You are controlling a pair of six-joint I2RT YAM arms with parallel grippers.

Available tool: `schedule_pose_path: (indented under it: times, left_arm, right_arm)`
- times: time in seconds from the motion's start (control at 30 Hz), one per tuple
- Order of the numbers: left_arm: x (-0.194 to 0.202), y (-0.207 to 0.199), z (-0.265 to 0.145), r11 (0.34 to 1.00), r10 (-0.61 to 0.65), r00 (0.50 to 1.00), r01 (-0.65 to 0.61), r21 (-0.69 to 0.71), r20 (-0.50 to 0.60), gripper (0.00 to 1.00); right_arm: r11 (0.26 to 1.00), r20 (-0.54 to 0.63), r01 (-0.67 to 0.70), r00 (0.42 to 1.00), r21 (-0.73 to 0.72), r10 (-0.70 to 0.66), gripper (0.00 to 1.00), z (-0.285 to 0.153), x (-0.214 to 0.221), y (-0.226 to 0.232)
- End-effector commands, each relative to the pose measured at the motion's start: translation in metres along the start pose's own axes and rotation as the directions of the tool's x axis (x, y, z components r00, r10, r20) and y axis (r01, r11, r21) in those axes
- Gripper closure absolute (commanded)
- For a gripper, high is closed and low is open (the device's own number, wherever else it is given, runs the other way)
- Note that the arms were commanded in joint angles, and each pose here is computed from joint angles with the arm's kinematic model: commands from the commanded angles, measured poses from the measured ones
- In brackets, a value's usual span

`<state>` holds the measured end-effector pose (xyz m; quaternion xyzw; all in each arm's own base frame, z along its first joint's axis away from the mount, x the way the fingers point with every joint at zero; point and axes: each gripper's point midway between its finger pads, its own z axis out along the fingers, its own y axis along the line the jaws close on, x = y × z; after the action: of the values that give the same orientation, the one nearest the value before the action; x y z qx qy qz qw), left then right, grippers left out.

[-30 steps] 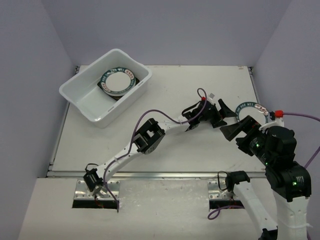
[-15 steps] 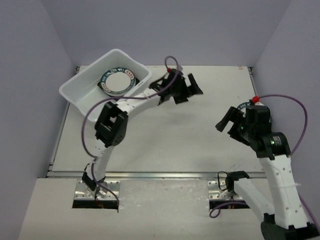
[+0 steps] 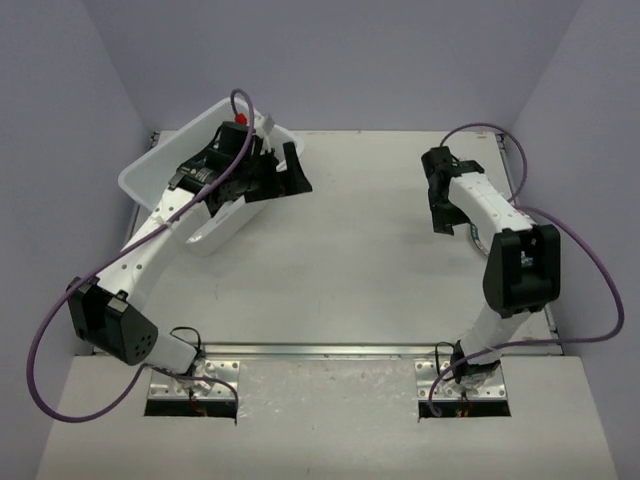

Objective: Place the plates into the plastic bin on the countertop

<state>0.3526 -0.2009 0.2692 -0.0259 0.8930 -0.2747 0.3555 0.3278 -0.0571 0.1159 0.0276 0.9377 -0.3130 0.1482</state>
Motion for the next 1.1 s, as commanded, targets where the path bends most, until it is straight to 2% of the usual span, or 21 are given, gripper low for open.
schedule_pose_path:
  times: [0.0, 0.07, 0.2, 0.3, 0.4, 0.53, 0.7, 0.8, 0.9, 0.93, 0.97, 1.0, 1.07]
  left_arm:
    - [0.044, 0.011, -0.027, 0.999, 0.041, 0.995, -0.039, 0.023, -0.091, 0.0]
    - [0.051, 0.017, -0.035, 0.999, 0.055, 0.994, -0.054, 0.004, -0.095, 0.0]
    - [0.056, 0.022, -0.055, 0.996, 0.086, 0.993, -0.088, -0.017, -0.086, 0.0]
    - [0.069, 0.036, -0.054, 0.994, 0.079, 0.989, -0.088, -0.066, -0.124, 0.0]
    - [0.078, 0.038, -0.05, 0.995, 0.067, 0.987, -0.076, -0.06, -0.145, 0.0]
    - [0.084, 0.051, -0.046, 0.99, 0.075, 0.984, -0.093, -0.106, -0.161, 0.0]
    - [0.087, 0.054, -0.035, 0.988, 0.08, 0.976, -0.104, -0.112, -0.2, 0.0]
    - [0.082, 0.05, -0.032, 0.99, 0.081, 0.977, -0.102, -0.098, -0.199, 0.0]
    - [0.074, 0.046, -0.029, 0.989, 0.091, 0.977, -0.111, -0.097, -0.191, 0.0]
    - [0.072, 0.046, -0.029, 0.989, 0.094, 0.978, -0.113, -0.096, -0.188, 0.0]
    - [0.071, 0.045, -0.028, 0.989, 0.096, 0.978, -0.115, -0.095, -0.186, 0.0]
    - [0.07, 0.045, -0.028, 0.989, 0.097, 0.978, -0.116, -0.095, -0.183, 0.0]
    - [0.069, 0.045, -0.028, 0.988, 0.099, 0.979, -0.118, -0.097, -0.18, 0.0]
  right_arm:
    - [0.954, 0.015, 0.188, 0.98, 0.233, -0.197, 0.01, 0.027, -0.047, -0.014]
    - [0.946, 0.0, 0.214, 0.975, 0.243, -0.22, 0.01, 0.048, -0.058, -0.005]
    - [0.962, 0.006, 0.214, 0.976, 0.172, -0.218, 0.01, 0.082, -0.07, 0.025]
    - [0.947, -0.006, 0.267, 0.963, 0.177, -0.271, 0.01, 0.104, -0.072, 0.038]
    - [0.937, -0.052, 0.281, 0.96, 0.206, -0.277, 0.01, 0.124, -0.067, 0.035]
    - [0.952, -0.125, 0.258, 0.963, 0.166, -0.239, 0.04, 0.154, -0.038, 0.038]
    - [0.959, -0.161, 0.251, 0.96, 0.13, -0.229, 0.38, 0.172, -0.018, 0.048]
    - [0.969, -0.16, 0.208, 0.969, 0.13, -0.186, 0.53, 0.174, -0.013, 0.048]
    - [0.974, -0.147, 0.199, 0.972, 0.108, -0.182, 0.79, 0.174, -0.015, 0.049]
    - [0.974, -0.145, 0.204, 0.971, 0.102, -0.188, 0.9, 0.174, -0.017, 0.049]
    - [0.974, -0.14, 0.203, 0.972, 0.102, -0.188, 0.96, 0.172, -0.019, 0.048]
    - [0.975, -0.132, 0.198, 0.974, 0.105, -0.184, 1.0, 0.17, -0.022, 0.047]
    - [0.976, -0.097, 0.186, 0.98, 0.117, -0.175, 1.0, 0.16, -0.032, 0.044]
